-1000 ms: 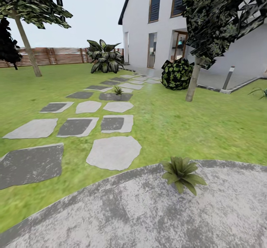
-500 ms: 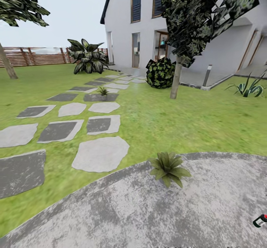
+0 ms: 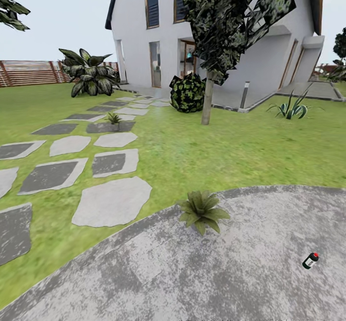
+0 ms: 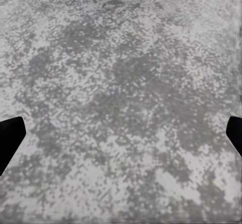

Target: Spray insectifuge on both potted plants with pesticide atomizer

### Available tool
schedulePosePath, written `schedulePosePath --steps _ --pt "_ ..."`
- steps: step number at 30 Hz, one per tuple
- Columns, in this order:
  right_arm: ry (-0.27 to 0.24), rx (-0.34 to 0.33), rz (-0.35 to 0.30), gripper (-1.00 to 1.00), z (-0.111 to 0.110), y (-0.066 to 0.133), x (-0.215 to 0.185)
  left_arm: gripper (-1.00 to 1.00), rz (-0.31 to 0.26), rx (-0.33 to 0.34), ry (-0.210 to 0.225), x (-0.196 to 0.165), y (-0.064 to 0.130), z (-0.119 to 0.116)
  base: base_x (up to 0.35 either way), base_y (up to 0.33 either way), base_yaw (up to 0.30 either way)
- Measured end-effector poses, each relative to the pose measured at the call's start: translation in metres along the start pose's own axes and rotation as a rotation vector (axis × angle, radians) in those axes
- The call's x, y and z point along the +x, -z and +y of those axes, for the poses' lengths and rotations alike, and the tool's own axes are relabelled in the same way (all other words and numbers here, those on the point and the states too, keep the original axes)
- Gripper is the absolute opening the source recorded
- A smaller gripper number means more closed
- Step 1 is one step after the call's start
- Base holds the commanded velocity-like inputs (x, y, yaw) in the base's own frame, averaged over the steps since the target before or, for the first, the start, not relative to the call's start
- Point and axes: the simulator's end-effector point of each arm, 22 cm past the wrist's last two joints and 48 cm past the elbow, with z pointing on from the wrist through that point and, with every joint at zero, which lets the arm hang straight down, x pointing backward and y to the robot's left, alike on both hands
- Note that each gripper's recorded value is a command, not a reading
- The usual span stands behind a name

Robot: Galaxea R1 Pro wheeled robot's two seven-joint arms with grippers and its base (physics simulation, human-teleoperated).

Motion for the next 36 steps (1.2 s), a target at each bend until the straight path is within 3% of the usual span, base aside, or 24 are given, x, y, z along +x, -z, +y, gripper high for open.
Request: schedulePosePath --steps 25,36 --pt "0.000 0.000 -0.001 1.00 0.002 -0.028 0.047 1.00 -0.001 0.000 0.001 0.038 -0.039 -0.002 0.000 0.000 -0.263" --pt "0.000 -0.001 -0.001 1.00 0.003 -0.028 0.047 1.00 0.000 -0.002 0.001 0.039 -0.039 -0.001 0.000 0.000 -0.263"
